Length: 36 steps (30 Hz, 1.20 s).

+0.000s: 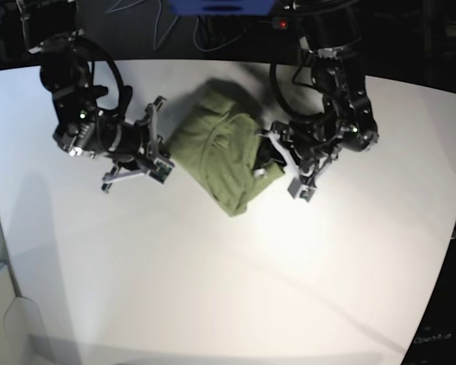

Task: Fold the T-shirt properly
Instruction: 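Withdraw both grippers slightly from the green bundle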

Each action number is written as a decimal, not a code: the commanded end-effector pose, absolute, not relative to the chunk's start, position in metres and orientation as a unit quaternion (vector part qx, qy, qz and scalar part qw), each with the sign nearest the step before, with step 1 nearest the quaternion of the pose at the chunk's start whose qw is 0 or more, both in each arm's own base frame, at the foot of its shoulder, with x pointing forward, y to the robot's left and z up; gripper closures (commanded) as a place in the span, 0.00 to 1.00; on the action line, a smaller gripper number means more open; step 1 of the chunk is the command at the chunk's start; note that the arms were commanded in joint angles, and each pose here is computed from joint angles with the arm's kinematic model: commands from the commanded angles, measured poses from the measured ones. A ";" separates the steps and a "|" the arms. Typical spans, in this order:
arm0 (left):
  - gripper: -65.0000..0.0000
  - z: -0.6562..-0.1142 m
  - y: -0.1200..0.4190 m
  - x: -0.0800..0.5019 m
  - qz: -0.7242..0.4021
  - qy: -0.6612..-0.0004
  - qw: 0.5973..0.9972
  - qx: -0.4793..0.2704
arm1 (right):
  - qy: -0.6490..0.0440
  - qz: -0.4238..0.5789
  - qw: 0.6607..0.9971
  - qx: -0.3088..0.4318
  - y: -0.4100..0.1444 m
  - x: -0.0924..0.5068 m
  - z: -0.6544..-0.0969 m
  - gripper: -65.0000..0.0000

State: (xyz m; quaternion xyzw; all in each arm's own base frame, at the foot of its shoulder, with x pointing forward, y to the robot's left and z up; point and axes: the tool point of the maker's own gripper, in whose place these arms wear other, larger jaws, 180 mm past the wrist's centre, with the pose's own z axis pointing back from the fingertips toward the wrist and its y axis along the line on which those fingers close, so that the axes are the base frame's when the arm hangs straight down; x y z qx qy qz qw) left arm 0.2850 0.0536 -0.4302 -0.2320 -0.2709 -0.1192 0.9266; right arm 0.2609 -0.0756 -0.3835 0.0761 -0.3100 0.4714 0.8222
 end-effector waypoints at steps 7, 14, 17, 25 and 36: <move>0.65 -0.421 0.030 0.336 -0.107 -0.309 0.903 -0.279 | -0.316 0.467 0.815 0.132 -0.040 0.231 -0.387 0.99; 0.65 -0.389 0.020 0.360 -0.104 -0.338 0.881 -0.314 | -0.310 0.469 0.819 0.117 -0.054 0.231 -0.389 1.00; 0.65 -0.383 0.036 0.357 -0.116 -0.339 0.887 -0.291 | -0.316 0.446 0.833 0.084 -0.086 0.245 -0.384 1.00; 0.65 -0.408 0.114 0.301 -0.101 -0.313 0.922 -0.204 | -0.370 0.415 0.830 0.049 -0.106 0.253 -0.344 1.00; 0.65 -0.425 0.140 0.237 -0.100 -0.276 0.941 -0.166 | -0.407 0.390 0.817 0.118 -0.059 0.245 -0.340 1.00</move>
